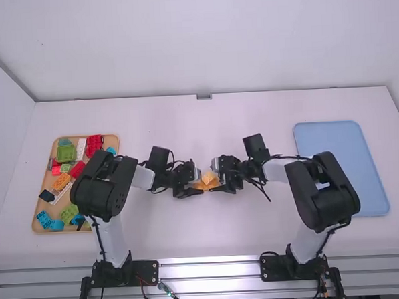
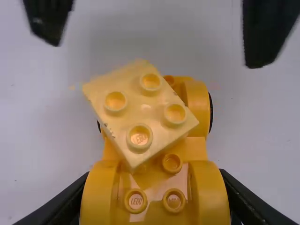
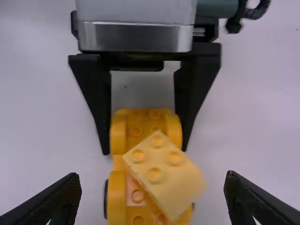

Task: Assemble lego blocks to make yellow taxi

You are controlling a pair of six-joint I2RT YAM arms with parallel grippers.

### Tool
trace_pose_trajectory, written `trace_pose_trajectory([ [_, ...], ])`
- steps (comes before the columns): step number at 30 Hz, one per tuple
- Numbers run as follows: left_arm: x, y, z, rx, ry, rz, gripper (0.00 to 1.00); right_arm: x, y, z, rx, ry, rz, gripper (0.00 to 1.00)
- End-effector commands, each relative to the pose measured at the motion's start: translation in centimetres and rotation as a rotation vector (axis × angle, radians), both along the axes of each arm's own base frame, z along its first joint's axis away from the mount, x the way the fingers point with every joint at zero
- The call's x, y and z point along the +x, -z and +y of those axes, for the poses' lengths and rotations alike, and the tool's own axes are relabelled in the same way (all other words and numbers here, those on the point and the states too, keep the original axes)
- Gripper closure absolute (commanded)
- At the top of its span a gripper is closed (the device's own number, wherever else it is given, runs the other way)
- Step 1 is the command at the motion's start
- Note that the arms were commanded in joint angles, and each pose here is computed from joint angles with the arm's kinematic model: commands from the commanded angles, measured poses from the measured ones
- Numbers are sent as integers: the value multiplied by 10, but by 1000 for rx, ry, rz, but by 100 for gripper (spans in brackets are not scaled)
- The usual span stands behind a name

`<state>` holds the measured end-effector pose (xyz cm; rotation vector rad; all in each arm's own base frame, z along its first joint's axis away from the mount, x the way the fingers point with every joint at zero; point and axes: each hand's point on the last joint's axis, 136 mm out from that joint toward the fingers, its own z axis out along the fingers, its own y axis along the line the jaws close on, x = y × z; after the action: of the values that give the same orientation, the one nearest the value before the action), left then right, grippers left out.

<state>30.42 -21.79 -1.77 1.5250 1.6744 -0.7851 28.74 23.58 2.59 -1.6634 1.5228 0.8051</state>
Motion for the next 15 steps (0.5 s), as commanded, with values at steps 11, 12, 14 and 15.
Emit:
trace_pose_trajectory([
  [11, -5, 13, 7, 40, -31, 57, 53, 19, 6, 9, 9, -59, 25, 27],
  [12, -5, 13, 7, 39, -32, 56, 53, 18, 6, 9, 9, -59, 26, 28],
  [14, -5, 12, 6, 39, -31, 57, 53, 18, 7, 9, 7, -59, 30, 29],
  [15, -5, 12, 5, 38, -35, 60, 53, 18, 7, 9, 7, -59, 31, 29],
])
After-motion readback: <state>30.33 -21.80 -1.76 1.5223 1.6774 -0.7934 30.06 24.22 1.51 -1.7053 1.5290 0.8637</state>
